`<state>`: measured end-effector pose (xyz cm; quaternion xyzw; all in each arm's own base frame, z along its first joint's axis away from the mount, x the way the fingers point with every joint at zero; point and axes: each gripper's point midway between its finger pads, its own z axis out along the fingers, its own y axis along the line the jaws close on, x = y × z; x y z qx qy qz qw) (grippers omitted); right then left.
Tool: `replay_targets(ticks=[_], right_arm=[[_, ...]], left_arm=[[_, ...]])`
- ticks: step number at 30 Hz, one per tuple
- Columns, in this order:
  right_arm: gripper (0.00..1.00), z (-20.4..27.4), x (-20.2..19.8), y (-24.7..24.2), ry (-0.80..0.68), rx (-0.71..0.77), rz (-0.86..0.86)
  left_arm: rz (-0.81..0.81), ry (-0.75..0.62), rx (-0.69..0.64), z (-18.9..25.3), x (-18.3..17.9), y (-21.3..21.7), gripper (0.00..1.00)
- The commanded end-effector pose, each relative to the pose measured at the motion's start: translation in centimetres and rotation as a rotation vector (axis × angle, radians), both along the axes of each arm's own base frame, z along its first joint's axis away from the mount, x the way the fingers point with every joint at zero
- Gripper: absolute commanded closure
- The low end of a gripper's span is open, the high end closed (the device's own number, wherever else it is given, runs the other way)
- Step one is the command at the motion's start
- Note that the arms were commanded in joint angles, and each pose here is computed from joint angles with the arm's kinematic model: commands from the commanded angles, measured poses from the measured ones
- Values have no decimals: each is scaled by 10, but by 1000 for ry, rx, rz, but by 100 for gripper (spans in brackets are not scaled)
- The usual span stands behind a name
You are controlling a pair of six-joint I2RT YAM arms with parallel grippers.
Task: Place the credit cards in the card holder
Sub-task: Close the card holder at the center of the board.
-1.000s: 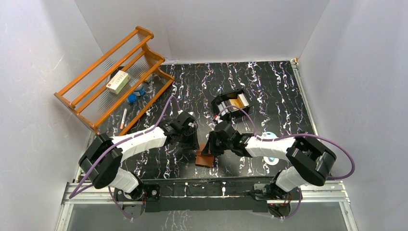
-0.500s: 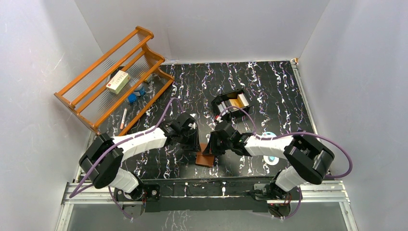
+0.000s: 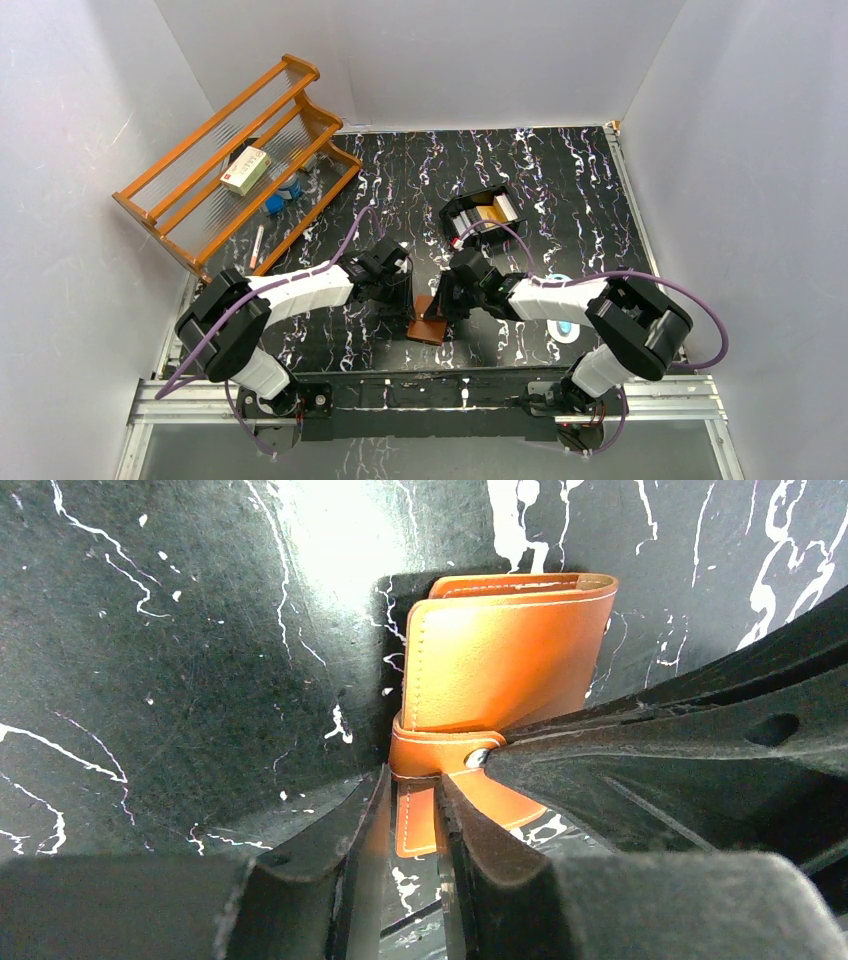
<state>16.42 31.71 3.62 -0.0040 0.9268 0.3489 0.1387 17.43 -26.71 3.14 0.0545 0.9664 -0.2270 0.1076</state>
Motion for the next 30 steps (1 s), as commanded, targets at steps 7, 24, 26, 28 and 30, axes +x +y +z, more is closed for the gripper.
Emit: replay_targets(ticks=[7, 24, 26, 28, 30], right_arm=[[100, -27, 0, -18, 78, -83, -40], [100, -23, 3, -17, 74, -72, -39], [100, -23, 3, -17, 73, -74, -39], [100, -22, 4, -17, 70, -71, -39], [100, -21, 4, -16, 69, -69, -39]], left_arm=[[2, -30, -18, 12, 5, -2, 78], [24, -85, -79, 29, 12, -8, 79], [23, -87, -85, 30, 12, -10, 79], [28, -89, -80, 29, 13, -9, 79], [31, -84, -66, 24, 13, -7, 80]])
